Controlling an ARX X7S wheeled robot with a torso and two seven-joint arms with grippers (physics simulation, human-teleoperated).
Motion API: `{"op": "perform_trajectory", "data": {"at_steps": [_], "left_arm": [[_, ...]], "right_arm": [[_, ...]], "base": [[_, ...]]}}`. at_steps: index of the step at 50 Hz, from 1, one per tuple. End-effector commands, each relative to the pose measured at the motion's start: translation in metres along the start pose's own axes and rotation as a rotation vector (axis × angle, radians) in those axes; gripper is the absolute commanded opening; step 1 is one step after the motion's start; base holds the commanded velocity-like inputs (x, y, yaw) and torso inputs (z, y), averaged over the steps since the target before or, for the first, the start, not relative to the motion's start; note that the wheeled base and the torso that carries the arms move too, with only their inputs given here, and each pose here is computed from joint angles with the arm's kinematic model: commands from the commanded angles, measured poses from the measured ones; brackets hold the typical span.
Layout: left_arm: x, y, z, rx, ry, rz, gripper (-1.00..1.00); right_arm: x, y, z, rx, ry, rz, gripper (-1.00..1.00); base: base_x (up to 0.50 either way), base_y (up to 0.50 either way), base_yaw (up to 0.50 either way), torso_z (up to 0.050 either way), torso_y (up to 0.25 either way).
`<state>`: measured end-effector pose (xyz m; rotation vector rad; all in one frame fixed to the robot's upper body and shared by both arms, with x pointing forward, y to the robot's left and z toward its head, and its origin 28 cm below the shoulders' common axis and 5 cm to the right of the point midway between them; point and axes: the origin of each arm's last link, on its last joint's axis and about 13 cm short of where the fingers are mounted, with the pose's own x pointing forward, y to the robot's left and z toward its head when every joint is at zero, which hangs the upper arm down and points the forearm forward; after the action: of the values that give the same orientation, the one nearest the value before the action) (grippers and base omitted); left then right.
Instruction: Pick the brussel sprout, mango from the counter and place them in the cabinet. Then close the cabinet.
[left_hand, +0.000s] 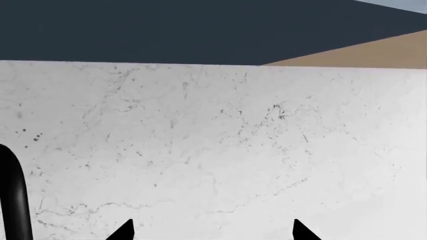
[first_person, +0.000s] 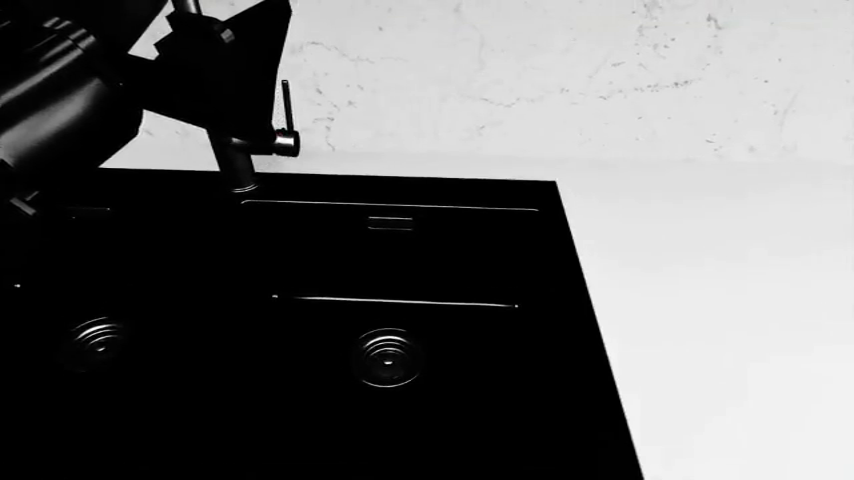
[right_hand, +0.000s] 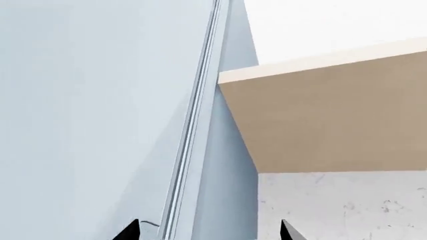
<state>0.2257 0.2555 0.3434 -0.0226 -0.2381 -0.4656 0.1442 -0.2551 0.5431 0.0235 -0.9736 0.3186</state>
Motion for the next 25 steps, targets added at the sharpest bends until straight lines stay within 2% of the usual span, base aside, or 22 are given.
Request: {"op": "perform_trajectory", "data": {"at_steps": [1, 9, 25], "left_arm": [[0.001, 0.0, -0.002, -0.006, 0.001, -0.002, 1.0], [0.0, 0.001, -0.004, -0.002, 0.008, 0.003, 1.0], [0.0, 0.001, -0.014, 0.025, 0.051, 0.001, 1.0]], "right_arm": [[0.035, 0.013, 0.01, -0.01, -0.009, 0.097, 1.0], [0.057, 0.026, -0.002, -0.002, 0.063, 0.2, 1.0], [0.091, 0.046, -0.011, -0.012, 0.104, 0.342, 1.0]], "base": [[0.0, 0.0, 0.0, 0.0, 0.0], [0.0, 0.0, 0.0, 0.0, 0.0], [0.0, 0.0, 0.0, 0.001, 0.0]]}}
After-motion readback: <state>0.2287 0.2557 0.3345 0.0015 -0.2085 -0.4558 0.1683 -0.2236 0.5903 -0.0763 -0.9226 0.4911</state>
